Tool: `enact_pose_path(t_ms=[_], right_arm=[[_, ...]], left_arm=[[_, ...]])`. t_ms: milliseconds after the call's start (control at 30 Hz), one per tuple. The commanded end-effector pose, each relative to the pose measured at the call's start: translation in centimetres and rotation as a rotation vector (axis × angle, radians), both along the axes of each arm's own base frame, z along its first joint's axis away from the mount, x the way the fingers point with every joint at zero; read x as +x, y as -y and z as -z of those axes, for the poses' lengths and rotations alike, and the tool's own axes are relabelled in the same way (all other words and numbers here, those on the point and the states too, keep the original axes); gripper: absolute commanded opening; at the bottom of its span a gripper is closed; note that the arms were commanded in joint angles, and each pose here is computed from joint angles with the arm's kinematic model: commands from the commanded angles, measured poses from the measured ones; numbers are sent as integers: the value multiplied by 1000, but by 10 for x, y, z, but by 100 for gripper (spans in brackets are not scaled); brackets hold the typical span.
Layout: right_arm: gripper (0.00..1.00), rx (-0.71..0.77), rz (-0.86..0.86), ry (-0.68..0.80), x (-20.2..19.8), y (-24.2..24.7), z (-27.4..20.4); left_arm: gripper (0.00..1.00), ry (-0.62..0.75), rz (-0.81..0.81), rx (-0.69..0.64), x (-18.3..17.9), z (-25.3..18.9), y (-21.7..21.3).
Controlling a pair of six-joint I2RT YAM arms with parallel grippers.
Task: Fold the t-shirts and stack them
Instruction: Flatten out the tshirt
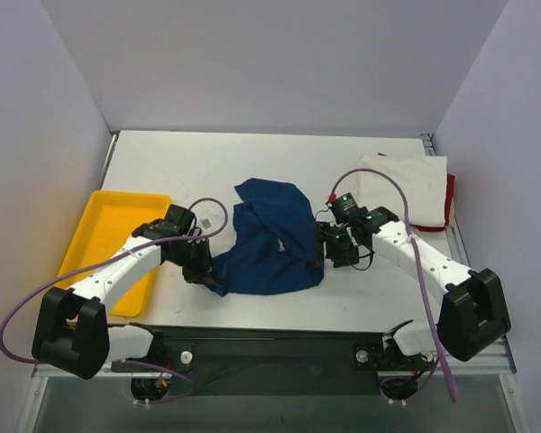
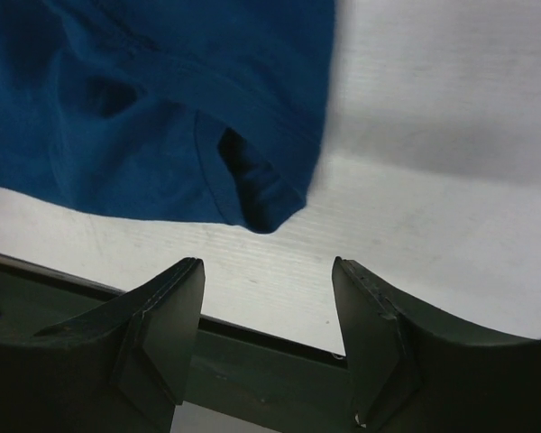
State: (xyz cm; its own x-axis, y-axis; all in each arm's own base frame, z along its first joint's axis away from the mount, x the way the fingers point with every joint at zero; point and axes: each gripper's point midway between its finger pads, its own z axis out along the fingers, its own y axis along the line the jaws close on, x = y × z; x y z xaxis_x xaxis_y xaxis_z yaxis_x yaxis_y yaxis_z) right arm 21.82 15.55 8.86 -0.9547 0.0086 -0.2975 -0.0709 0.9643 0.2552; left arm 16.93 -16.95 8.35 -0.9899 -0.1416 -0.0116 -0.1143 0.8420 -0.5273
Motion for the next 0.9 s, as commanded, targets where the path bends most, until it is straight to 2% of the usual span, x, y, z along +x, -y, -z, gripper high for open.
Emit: enact_pose_path(t_ms=[0,200,433,567,667,700,767,867], right_arm=[[57,19,-95,-62,-6,-29,14],[53,-21,-113,-133,-9,-36,31],[56,-90,40,-117,-1,1,18],[57,-130,168,-85,8,41,-5],[59,-189,259,-56,5,74,-23],[60,-191,279,-28,3,80,-31],[61,-206,334,-32,-3,95,-37],[63,-229,399,12,-12,111,-45]], left_arm=[[0,67,6,-17,16,-12,7],[0,110,126,-83,15,-23,37],[0,128,462,-137,6,-40,129],[0,151,620,-221,-2,-58,209],[0,148,646,-277,-6,-62,253],[0,189,650,-319,1,-79,271],[0,191,642,-345,6,-79,292],[0,239,620,-456,12,-100,322]])
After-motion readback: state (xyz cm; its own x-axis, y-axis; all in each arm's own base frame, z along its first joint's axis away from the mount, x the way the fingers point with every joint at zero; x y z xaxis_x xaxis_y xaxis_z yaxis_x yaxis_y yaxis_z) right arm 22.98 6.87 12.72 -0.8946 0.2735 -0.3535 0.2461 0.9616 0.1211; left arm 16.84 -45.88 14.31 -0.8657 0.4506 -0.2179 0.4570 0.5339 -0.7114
